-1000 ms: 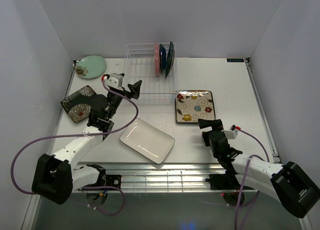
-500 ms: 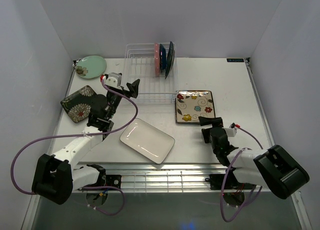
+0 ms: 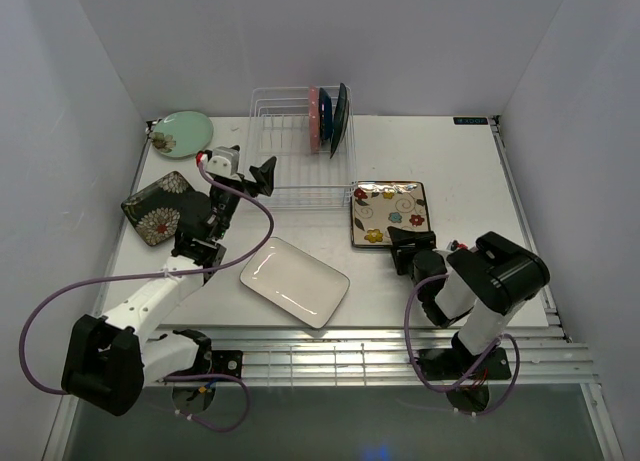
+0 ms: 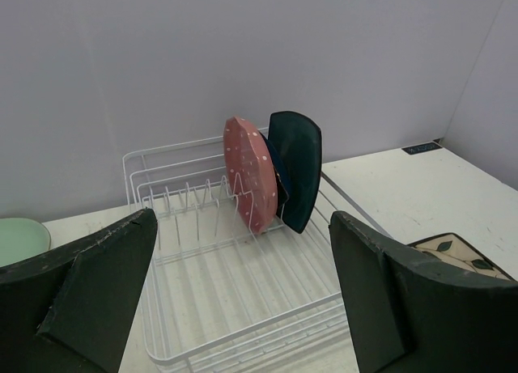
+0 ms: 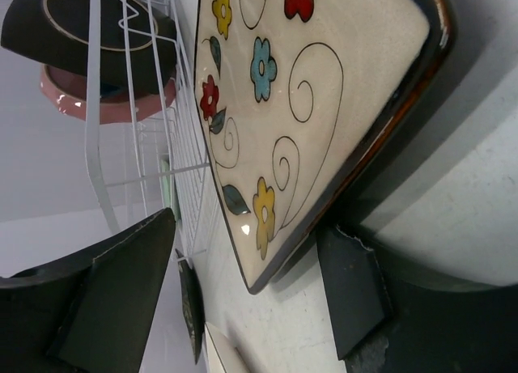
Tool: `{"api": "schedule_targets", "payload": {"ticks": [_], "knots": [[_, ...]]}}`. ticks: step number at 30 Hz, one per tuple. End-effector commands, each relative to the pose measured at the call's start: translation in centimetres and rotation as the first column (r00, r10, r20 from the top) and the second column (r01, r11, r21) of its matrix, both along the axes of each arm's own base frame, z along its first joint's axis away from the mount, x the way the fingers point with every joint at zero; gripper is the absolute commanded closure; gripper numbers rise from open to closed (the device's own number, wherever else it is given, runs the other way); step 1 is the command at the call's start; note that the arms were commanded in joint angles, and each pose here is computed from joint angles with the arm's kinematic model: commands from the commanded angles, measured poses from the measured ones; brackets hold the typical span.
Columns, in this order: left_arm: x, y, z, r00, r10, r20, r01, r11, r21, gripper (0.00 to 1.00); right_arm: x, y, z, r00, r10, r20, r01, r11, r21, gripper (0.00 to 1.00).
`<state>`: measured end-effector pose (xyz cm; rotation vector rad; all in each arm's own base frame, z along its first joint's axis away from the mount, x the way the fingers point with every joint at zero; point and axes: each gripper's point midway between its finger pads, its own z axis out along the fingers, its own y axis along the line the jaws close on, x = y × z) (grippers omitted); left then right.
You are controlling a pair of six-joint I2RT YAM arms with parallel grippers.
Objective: Load the plates into the dish rack
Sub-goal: Pick up the plate at the center of the board.
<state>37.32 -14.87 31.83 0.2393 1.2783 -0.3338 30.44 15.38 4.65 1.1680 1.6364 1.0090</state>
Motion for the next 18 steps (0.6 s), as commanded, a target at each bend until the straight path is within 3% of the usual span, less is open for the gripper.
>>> {"api": "schedule_targets", "payload": {"ticks": [1, 16, 18], "knots": [[-0.6, 0.5, 1.1, 0.999, 0.012, 0.036, -0.011, 1.000, -0.011, 0.02, 0.5, 0.1, 0.6, 0.998, -0.009, 0.058, 0.008, 1.000, 0.025, 0.24], [-0.7, 0.4, 0.9, 0.999, 0.007, 0.035, -0.007, 1.000, -0.009, 0.02, 0.7, -1.4, -0.2, 0.994, -0.093, 0.052, 0.093, 0.996, -0.005, 0.59], [-0.7, 0.4, 0.9, 0.999, 0.006, 0.035, -0.006, 1.000, -0.009, 0.02, 0.8, -1.7, -0.2, 0.993, -0.108, 0.054, 0.108, 0.994, -0.007, 0.68]]}}
